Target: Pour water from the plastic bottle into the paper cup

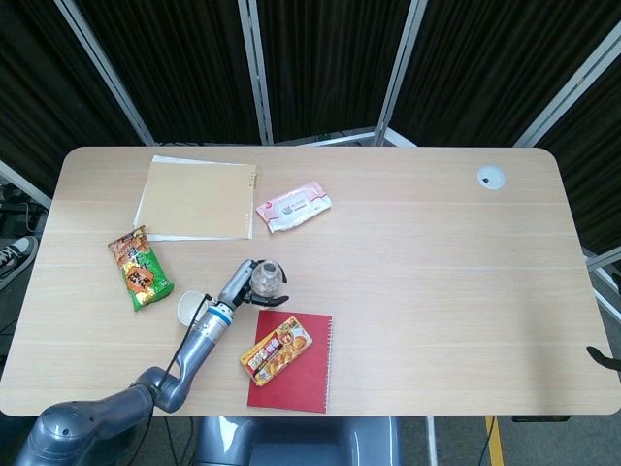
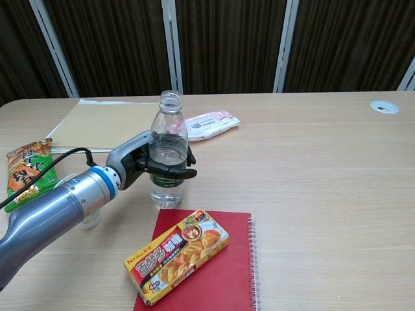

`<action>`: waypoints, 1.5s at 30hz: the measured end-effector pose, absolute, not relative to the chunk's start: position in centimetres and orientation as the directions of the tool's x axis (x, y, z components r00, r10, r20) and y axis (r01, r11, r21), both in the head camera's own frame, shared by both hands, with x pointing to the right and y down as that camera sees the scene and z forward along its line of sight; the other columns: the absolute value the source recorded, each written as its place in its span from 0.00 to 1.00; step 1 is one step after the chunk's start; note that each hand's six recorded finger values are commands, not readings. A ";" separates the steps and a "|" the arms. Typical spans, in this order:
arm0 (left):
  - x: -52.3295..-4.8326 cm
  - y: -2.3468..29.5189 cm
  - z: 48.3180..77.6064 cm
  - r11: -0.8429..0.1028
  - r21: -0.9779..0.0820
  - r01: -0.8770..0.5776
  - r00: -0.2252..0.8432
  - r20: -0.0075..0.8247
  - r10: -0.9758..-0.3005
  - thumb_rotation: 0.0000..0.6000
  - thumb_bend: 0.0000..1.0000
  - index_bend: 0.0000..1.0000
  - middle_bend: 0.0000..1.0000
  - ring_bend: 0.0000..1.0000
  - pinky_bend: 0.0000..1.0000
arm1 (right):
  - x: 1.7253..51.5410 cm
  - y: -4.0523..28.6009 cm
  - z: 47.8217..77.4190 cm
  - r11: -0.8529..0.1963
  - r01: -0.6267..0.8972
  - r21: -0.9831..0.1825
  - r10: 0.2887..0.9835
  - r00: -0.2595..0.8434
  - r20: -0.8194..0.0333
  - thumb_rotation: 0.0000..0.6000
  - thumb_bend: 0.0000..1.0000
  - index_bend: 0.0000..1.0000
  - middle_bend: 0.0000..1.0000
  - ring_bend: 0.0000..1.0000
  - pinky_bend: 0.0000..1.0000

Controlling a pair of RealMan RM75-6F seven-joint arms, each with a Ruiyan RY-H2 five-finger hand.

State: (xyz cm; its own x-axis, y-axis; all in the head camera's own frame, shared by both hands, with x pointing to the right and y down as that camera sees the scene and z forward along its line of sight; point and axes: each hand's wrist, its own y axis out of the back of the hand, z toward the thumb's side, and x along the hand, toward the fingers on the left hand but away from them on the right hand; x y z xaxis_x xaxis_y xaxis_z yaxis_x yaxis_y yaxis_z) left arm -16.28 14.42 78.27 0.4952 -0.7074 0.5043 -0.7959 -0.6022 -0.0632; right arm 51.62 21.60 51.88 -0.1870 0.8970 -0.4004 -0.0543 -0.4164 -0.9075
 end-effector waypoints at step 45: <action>-31.9 11.0 63.7 -0.576 -0.475 -0.665 0.468 0.337 -0.817 0.95 0.00 0.00 0.00 0.00 0.00 | 50.3 22.1 49.8 -0.369 -0.001 -0.929 0.922 -0.124 -0.366 1.00 0.00 0.00 0.00 0.00 0.00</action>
